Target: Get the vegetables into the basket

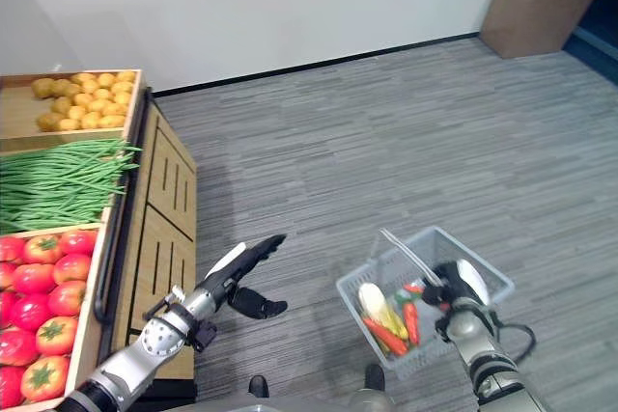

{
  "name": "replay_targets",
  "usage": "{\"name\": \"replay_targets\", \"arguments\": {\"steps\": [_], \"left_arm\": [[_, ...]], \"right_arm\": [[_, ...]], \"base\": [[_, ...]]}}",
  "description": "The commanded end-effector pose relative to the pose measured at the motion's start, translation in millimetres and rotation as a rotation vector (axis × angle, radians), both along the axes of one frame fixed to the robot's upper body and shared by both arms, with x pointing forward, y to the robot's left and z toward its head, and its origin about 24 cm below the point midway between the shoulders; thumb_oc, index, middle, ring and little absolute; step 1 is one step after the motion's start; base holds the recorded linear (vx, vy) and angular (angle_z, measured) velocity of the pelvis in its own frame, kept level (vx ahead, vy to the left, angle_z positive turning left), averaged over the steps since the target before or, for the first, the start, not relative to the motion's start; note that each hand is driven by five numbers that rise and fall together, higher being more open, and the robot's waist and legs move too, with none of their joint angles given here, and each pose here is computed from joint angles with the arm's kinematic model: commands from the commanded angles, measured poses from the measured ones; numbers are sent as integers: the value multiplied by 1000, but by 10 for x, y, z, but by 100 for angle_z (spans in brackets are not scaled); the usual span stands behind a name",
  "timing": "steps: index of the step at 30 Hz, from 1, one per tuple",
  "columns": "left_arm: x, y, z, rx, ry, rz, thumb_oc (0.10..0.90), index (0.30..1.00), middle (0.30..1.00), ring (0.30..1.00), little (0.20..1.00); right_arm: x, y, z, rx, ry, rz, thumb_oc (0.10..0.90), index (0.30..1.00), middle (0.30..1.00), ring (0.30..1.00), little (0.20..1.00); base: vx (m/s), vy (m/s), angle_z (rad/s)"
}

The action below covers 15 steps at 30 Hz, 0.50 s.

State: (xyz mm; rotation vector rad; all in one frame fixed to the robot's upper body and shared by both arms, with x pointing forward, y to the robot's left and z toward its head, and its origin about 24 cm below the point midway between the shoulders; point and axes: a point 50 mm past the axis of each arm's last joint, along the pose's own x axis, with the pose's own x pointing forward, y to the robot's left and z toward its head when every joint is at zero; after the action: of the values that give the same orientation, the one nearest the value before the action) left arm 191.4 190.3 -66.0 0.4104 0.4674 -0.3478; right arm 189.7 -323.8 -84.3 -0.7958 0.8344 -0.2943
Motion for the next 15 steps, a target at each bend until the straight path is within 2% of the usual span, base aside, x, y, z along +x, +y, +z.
{"name": "replay_targets", "arguments": {"steps": [1, 5, 10, 11, 12, 13, 15], "left_arm": [[350, 26, 302, -7, -173, 7, 900, 1000, 1000, 1000, 1000], [92, 279, -192, 191, 40, 94, 900, 1000, 1000, 1000, 1000], [-334, 401, -632, 302, 297, 193, 900, 1000, 1000, 1000, 1000], [-433, 414, -694, 311, 344, 211, 900, 1000, 1000, 1000, 1000], [-533, 413, -749, 325, 385, 206, 900, 1000, 1000, 1000, 1000], [-684, 427, -816, 335, 447, 222, 900, 1000, 1000, 1000, 1000], [-738, 442, -836, 341, 470, 231, 900, 1000, 1000, 1000, 1000]], "right_arm": [[655, 31, 511, -11, -302, 44, 400, 300, 300, 300, 300], [437, -140, 351, 16, -181, -64, 400, 300, 300, 300, 300], [241, -253, 255, 4, -97, -133, 400, 300, 300, 300, 300], [200, -307, 261, -7, -86, -153, 859, 942, 942, 942, 942], [162, -371, 279, -29, -70, -164, 900, 1000, 1000, 1000, 1000], [101, -465, 307, -44, -58, -187, 900, 1000, 1000, 1000, 1000], [74, -497, 314, -55, -47, -185, 900, 1000, 1000, 1000, 1000]], "base": [[8, -23, 12], [2, -33, 17], [-2, -6, 2], [0, 0, 0], [0, 0, 0], [0, 0, 0], [0, 0, 0]]}}
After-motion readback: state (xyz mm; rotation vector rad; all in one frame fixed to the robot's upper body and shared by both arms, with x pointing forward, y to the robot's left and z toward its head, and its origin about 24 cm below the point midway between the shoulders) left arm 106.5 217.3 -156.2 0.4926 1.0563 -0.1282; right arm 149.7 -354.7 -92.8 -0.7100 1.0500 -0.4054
